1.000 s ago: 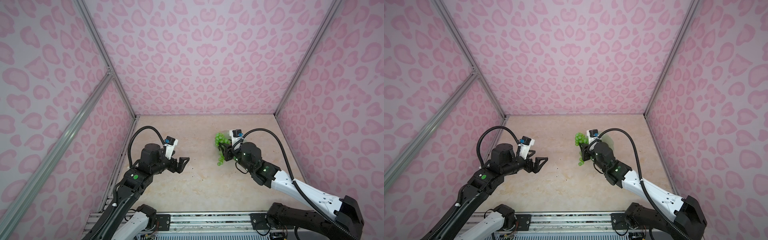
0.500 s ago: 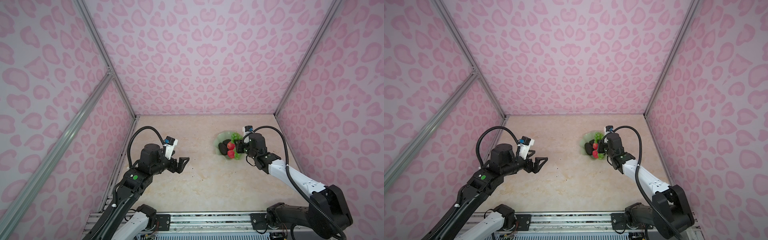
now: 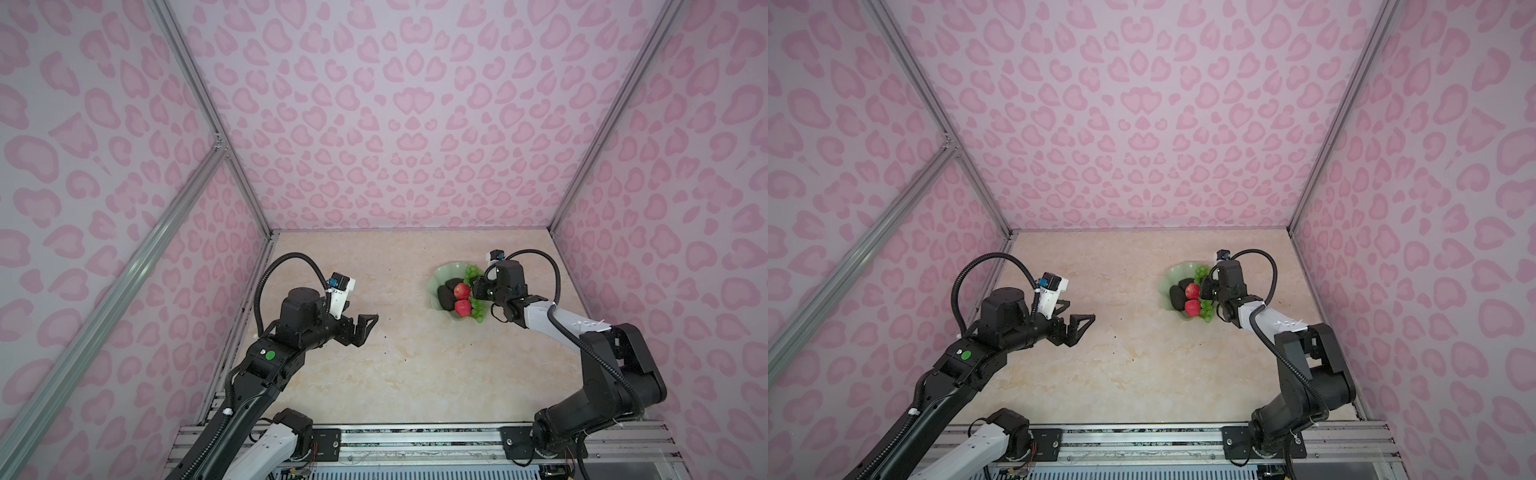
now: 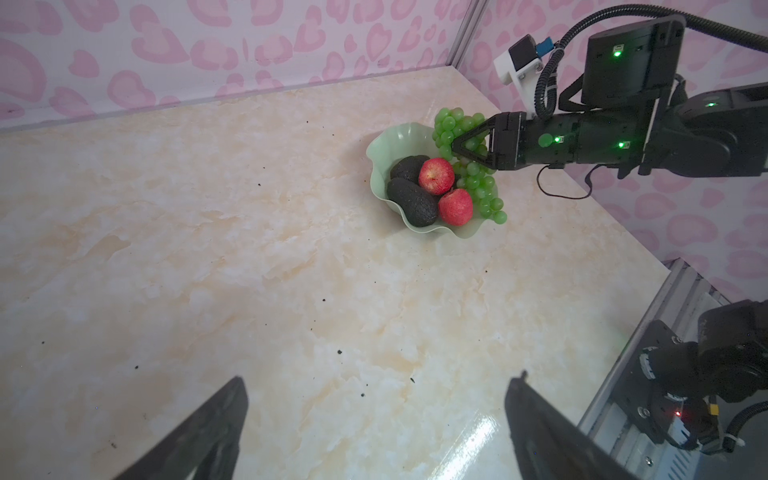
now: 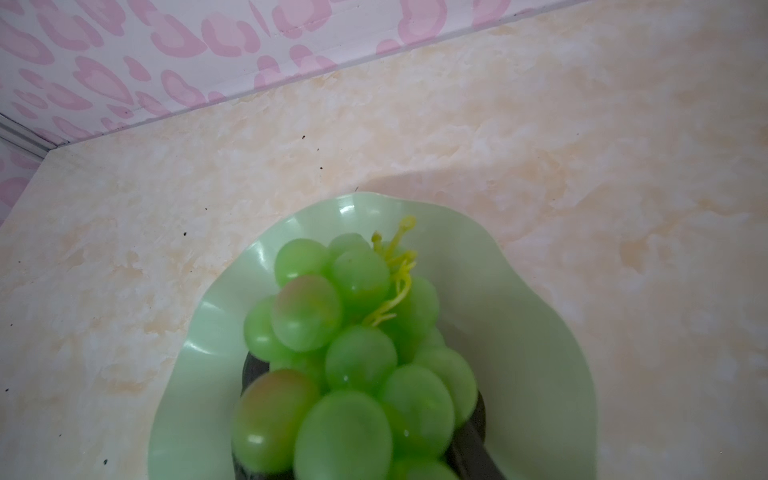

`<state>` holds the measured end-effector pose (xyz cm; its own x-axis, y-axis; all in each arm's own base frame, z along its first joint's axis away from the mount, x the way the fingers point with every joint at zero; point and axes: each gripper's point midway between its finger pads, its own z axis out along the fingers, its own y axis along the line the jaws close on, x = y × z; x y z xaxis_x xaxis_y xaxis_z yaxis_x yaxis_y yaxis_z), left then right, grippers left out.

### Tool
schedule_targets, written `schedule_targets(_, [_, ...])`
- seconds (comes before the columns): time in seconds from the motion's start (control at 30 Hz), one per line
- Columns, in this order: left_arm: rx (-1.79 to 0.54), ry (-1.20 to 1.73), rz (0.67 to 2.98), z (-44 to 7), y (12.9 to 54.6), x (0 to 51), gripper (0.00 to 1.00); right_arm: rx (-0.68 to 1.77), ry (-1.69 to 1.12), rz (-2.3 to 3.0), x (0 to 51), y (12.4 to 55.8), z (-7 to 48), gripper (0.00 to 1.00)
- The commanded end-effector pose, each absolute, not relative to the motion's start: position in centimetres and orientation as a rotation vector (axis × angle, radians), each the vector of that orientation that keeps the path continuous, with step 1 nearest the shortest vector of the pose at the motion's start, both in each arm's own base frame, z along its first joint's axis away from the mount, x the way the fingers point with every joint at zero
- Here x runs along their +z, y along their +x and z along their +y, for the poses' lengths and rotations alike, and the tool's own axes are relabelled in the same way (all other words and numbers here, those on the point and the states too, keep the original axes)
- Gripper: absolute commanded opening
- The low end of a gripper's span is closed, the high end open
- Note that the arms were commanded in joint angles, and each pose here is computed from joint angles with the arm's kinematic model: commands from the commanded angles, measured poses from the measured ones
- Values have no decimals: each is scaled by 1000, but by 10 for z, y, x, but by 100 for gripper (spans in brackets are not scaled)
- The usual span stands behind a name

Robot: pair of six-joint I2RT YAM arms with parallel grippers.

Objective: Place and organize the fake fruits in the fruit bowl
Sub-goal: 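Carry the grapes with the right gripper over the bowl and release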

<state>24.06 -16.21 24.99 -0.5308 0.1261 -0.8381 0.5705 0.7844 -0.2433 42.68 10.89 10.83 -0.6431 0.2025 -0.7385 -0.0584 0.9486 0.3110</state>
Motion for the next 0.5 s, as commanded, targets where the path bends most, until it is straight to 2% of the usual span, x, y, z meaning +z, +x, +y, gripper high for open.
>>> schedule_targets(0.0, [-614,524,2076,-161,243,249,98,402,108,2214,110,437,106,36])
schedule_targets(0.13, [-621,530,2078,-163,244,250,98,403,109,2226,105,445,104,38])
schedule_targets(0.2, [-616,527,2083,-162,244,249,98,412,87,2234,104,448,107,43])
schedule_targets(0.33, [-608,523,2080,-161,244,249,98,433,56,2219,111,449,111,65])
schedule_targets(0.47, [-612,527,2079,-161,244,249,98,431,44,2188,123,448,111,78])
